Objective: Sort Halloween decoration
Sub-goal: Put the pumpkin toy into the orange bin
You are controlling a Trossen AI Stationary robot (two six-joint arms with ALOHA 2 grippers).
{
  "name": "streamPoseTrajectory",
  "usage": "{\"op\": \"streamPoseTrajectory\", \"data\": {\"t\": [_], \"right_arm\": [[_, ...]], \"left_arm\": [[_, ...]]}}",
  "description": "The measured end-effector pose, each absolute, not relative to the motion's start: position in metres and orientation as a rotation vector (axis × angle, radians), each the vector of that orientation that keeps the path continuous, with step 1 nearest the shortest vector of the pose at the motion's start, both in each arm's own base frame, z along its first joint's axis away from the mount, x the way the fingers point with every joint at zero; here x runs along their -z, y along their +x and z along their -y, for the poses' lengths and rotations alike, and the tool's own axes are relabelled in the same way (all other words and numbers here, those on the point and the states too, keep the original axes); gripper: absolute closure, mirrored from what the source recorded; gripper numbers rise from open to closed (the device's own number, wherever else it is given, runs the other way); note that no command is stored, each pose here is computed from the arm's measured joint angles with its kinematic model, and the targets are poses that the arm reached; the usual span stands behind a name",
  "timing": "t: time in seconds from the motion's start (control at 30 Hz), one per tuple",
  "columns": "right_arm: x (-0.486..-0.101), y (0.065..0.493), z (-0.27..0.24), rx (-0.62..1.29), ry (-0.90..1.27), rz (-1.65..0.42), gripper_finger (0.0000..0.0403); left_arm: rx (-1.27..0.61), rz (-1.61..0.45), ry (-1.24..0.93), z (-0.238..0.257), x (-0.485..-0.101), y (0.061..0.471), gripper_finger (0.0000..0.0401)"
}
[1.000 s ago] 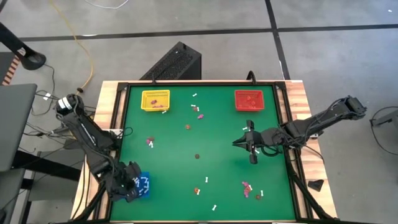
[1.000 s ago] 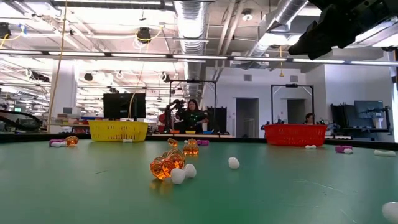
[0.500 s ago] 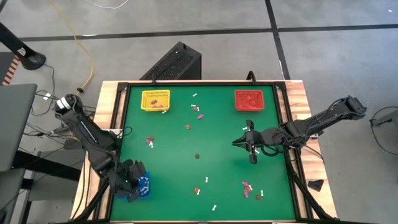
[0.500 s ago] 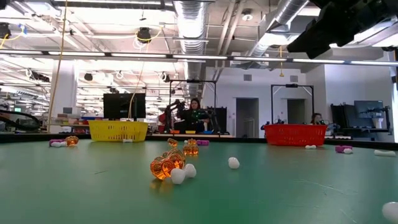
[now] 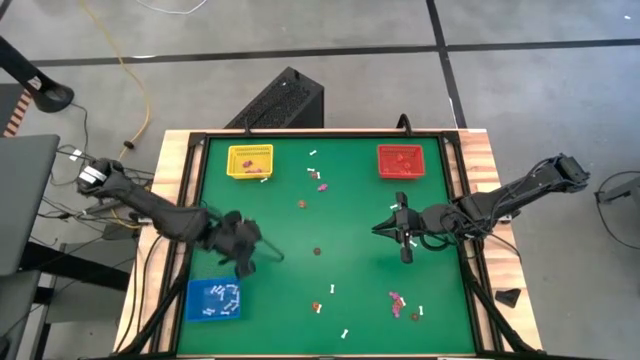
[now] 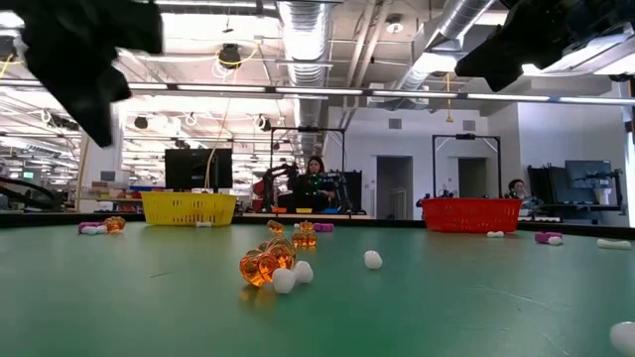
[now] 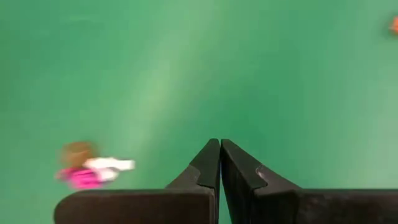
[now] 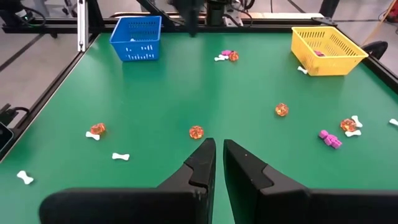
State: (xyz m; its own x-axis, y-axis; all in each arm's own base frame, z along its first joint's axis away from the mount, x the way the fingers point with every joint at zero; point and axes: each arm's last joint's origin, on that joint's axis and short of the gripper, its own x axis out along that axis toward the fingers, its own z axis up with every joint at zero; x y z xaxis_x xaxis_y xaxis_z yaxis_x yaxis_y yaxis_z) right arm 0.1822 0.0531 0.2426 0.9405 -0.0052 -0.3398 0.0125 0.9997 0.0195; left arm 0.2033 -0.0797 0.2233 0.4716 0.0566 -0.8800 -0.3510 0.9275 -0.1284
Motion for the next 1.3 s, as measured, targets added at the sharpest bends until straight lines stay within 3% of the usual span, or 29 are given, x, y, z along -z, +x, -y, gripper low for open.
{"op": "streamPoseTrajectory", "data": {"t": [0.43,0.9,1.1,1.3], "right_arm": [[-0.242,0.182,-0.053,0.010,0.021,-0.352,0.0340],[-0.231,0.186,-0.055,0.008,-0.017,-0.433,0.0340],[-0.220,0.192,-0.057,0.009,-0.047,-0.490,0.0340],[-0.219,0.194,-0.058,0.005,-0.064,-0.492,0.0340]], "left_arm": [[-0.442,-1.269,-0.409,-0.007,-0.214,0.203,0.0392],[-0.448,-1.279,-0.444,-0.033,-0.212,0.204,0.0276],[-0.476,-1.250,-0.442,-0.034,-0.211,0.205,0.0278],[-0.501,-1.313,-0.459,-0.032,-0.183,0.192,0.0283]]}}
